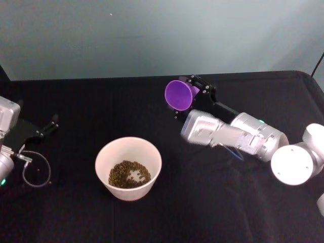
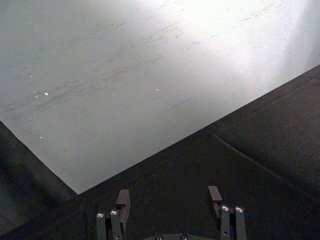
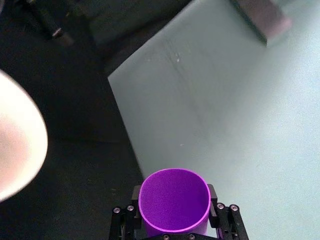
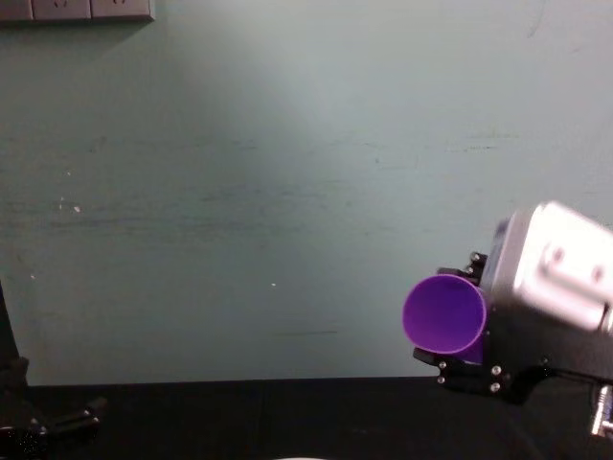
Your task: Pick up the cup and pour the mung beans from the cup into the bowl.
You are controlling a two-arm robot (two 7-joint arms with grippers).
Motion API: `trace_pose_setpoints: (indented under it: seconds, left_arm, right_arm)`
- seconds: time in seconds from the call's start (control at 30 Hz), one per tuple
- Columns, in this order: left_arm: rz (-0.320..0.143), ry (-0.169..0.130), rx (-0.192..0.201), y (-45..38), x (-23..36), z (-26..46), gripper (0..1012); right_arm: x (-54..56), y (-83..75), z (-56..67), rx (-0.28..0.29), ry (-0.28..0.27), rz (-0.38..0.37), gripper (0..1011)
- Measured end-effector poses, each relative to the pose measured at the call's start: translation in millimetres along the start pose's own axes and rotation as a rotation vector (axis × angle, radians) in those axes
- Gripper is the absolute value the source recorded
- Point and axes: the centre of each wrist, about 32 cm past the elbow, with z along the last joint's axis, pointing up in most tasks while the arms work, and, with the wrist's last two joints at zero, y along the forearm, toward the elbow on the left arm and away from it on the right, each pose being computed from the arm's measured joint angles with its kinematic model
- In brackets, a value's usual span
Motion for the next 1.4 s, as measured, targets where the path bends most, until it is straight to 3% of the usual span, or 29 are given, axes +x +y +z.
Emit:
trace_pose_setpoints:
  seconds: [0.03, 0.1, 0.2, 0.3, 0.33, 0.4, 0.43, 0.53, 0.67, 1.4]
  left_arm:
    - [0.000, 0.000, 0.000, 0.0, 0.0, 0.0, 1011]
    - [0.000, 0.000, 0.000, 0.0, 0.0, 0.0, 1012]
    - [0.000, 0.000, 0.000, 0.0, 0.0, 0.0, 1011]
    - [0.000, 0.000, 0.000, 0.0, 0.0, 0.0, 1012]
    - [0.000, 0.000, 0.000, 0.0, 0.0, 0.0, 1011]
    - [0.000, 0.000, 0.000, 0.0, 0.0, 0.0, 1011]
    - [0.000, 0.000, 0.000, 0.0, 0.0, 0.0, 1011]
    - [0.000, 0.000, 0.000, 0.0, 0.0, 0.0, 1011]
    - [0.000, 0.000, 0.000, 0.0, 0.0, 0.0, 1011]
    - [0.000, 0.000, 0.000, 0.0, 0.0, 0.0, 1011]
  right_arm:
    - [0.4, 0.6, -4.1, -0.005, 0.082, 0.007, 738]
    - [1.0, 1.0, -7.7, -0.011, 0.161, 0.013, 738]
    - [1.9, 1.7, -16.8, -0.018, 0.353, 0.029, 739]
    - [2.2, 1.1, -22.0, -0.014, 0.470, 0.037, 739]
    - [2.0, 0.8, -25.6, -0.009, 0.545, 0.041, 739]
    - [1.6, 0.5, -28.6, -0.005, 0.608, 0.045, 739]
    - [1.7, 0.1, -31.8, 0.000, 0.672, 0.046, 739]
    - [0.6, -0.5, -36.6, 0.010, 0.775, 0.054, 738]
    - [0.5, -0.8, -39.3, 0.019, 0.823, 0.064, 738]
    - [1.0, -0.7, -38.1, 0.017, 0.803, 0.062, 738]
